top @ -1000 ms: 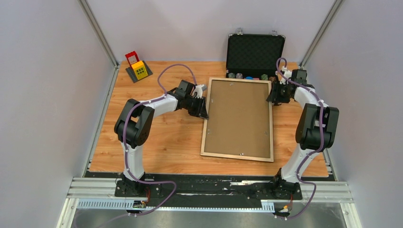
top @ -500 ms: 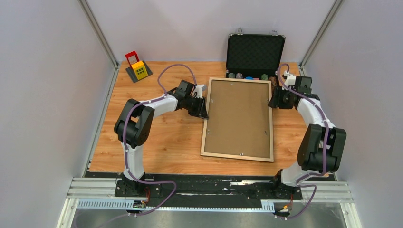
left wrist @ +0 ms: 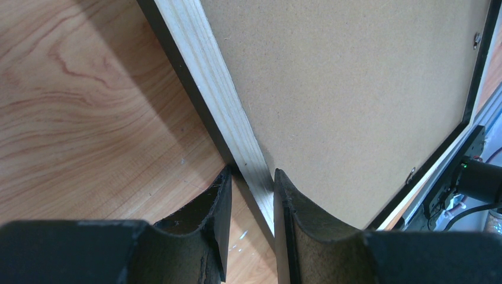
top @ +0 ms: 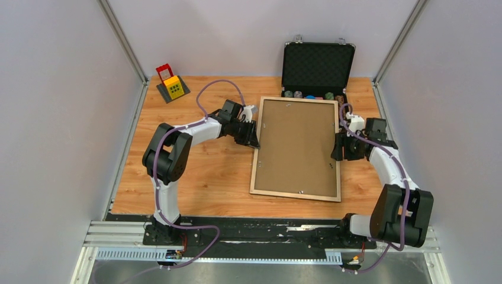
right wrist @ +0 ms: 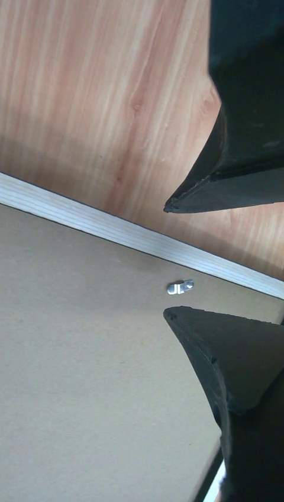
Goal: Put the photo into the frame
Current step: Install the photo frame at the center of the board.
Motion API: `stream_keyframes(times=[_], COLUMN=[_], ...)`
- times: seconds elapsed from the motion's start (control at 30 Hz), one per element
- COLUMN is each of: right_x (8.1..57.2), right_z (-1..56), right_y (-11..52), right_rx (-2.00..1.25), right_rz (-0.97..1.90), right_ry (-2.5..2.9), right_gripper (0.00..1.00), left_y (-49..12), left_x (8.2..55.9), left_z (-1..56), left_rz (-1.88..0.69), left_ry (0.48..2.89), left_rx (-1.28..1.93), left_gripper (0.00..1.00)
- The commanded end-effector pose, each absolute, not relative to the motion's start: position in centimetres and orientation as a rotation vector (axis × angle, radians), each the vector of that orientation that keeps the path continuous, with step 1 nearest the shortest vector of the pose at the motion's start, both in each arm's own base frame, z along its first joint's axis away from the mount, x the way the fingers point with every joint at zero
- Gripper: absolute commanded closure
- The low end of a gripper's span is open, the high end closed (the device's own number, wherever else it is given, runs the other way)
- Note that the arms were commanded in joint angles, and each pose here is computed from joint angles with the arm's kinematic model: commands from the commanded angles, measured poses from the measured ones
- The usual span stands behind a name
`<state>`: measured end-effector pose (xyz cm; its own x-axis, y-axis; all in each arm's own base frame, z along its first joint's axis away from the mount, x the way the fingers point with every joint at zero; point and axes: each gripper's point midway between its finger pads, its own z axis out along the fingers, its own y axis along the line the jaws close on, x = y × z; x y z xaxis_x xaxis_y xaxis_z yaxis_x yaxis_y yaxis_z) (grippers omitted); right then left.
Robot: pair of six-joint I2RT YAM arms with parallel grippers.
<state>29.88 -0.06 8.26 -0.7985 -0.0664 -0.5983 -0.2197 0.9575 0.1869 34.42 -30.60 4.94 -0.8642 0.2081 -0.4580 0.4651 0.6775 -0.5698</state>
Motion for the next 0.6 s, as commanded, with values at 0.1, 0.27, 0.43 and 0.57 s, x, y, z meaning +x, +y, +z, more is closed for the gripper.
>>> stream_keyframes(times=[0.1, 0.27, 0.43, 0.57], right_x=[28.0, 27.3, 27.3, 27.4], right_z=[7.9, 7.2, 6.9, 6.7], right_y=[0.6, 1.4, 1.5, 1.6], right_rx=[-0.321, -0.345, -0.346, -0.346], right_rz=[0.336, 0.368, 0.377, 0.386], right_ry=[2.473, 2.486, 2.497, 2.506], right_gripper=[0.4, 0.38, 0.39, 0.41], left_y=[-31.5, -31.5, -31.5, -31.5], left_x=[33.9, 33.9, 33.9, 34.0], left_z=[6.9, 6.8, 6.8, 6.8], left_rz=[-1.04, -1.039, -1.04, -1.042], left_ry=[2.483, 2.486, 2.486, 2.484], left_rx=[0.59, 0.589, 0.59, 0.589], left_gripper=[1.0, 1.0, 1.0, 1.0])
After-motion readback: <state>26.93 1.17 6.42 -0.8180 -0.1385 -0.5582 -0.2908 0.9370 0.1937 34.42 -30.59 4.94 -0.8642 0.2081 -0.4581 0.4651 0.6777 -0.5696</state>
